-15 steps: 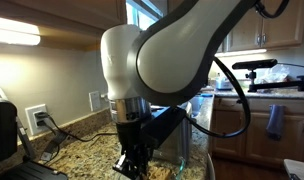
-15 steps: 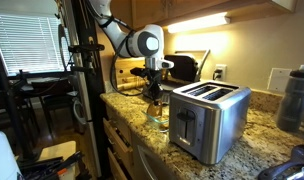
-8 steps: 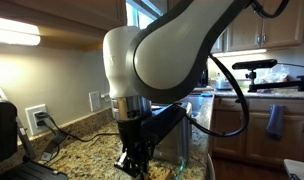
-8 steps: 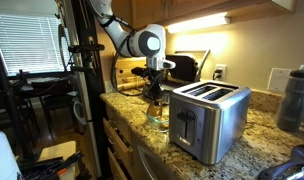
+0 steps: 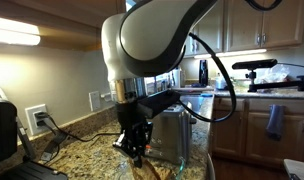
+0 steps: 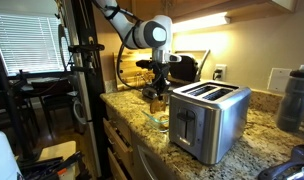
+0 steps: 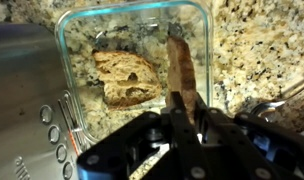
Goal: Put a slice of bread in the toaster then push the toaster lever down
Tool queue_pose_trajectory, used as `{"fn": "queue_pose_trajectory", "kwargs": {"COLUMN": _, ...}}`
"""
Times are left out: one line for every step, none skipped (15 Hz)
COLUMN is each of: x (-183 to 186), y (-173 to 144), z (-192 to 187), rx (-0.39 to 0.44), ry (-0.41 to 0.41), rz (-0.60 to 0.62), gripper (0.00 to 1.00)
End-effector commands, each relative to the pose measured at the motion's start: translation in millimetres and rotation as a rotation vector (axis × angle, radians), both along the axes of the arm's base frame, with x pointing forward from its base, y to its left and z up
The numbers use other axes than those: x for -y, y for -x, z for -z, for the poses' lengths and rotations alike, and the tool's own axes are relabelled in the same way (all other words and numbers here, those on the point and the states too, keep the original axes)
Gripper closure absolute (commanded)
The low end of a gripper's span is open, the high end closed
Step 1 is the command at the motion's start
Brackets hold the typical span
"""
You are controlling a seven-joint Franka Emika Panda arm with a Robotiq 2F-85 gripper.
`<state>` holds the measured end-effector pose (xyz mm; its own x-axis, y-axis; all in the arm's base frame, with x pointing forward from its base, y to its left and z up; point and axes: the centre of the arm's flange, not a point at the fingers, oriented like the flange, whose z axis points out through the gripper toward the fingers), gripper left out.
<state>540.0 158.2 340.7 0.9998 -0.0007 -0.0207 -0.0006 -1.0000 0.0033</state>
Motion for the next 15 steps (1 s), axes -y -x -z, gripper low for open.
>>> {"fn": "queue_pose_trajectory", "kwargs": {"x": 14.3, "y": 2.0, "z": -34.2, "rx": 0.005, "ry": -0.002, "rz": -0.025, "gripper": 0.95}}
{"fn": "queue_pose_trajectory", "kwargs": {"x": 16.3, "y": 1.8, "z": -40.8, "rx": 0.012, "ry": -0.003, "rz": -0.031, "gripper": 0.95}}
{"fn": "queue_pose_trajectory", "kwargs": {"x": 20.1, "y": 0.9, "z": -48.2, "rx": 0.023, "ry": -0.002, "rz": -0.034, "gripper": 0.95}}
{"fn": "queue_pose_trajectory", "kwargs": {"x": 24.2, "y": -0.6, "z": -55.4, "rx": 0.036, "ry": 0.0, "rz": -0.035, "gripper": 0.95}}
{"fn": "queue_pose_trajectory", "kwargs": {"x": 27.9, "y": -1.3, "z": -62.4, "rx": 0.047, "ry": 0.0, "rz": -0.037, "gripper": 0.95}}
{"fn": "queue_pose_trajectory", "kwargs": {"x": 33.5, "y": -3.3, "z": -69.7, "rx": 0.059, "ry": 0.003, "rz": -0.039, "gripper": 0.95}}
{"fn": "queue_pose_trajectory", "kwargs": {"x": 38.4, "y": -5.2, "z": -76.3, "rx": 0.069, "ry": 0.007, "rz": -0.037, "gripper": 0.95}}
{"fn": "queue_pose_trajectory", "kwargs": {"x": 43.4, "y": -6.6, "z": -82.8, "rx": 0.077, "ry": 0.008, "rz": -0.034, "gripper": 0.95}}
{"fn": "queue_pose_trajectory", "kwargs": {"x": 49.7, "y": -8.8, "z": -89.4, "rx": 0.086, "ry": 0.012, "rz": -0.031, "gripper": 0.95}}
{"fn": "queue_pose_trajectory", "kwargs": {"x": 54.5, "y": -10.3, "z": -96.3, "rx": 0.094, "ry": 0.01, "rz": -0.032, "gripper": 0.95}}
{"fn": "queue_pose_trajectory", "kwargs": {"x": 60.3, "y": -12.2, "z": -104.0, "rx": 0.104, "ry": 0.013, "rz": -0.03, "gripper": 0.95}}
{"fn": "queue_pose_trajectory", "kwargs": {"x": 65.1, "y": -14.0, "z": -110.8, "rx": 0.115, "ry": 0.017, "rz": -0.027, "gripper": 0.95}}
{"fn": "queue_pose_trajectory", "kwargs": {"x": 70.3, "y": -16.0, "z": -117.9, "rx": 0.124, "ry": 0.018, "rz": -0.025, "gripper": 0.95}}
{"fn": "queue_pose_trajectory", "kwargs": {"x": 74.8, "y": -17.9, "z": -125.2, "rx": 0.136, "ry": 0.024, "rz": -0.023, "gripper": 0.95}}
{"fn": "queue_pose_trajectory", "kwargs": {"x": 79.8, "y": -20.3, "z": -133.2, "rx": 0.145, "ry": 0.026, "rz": -0.021, "gripper": 0.95}}
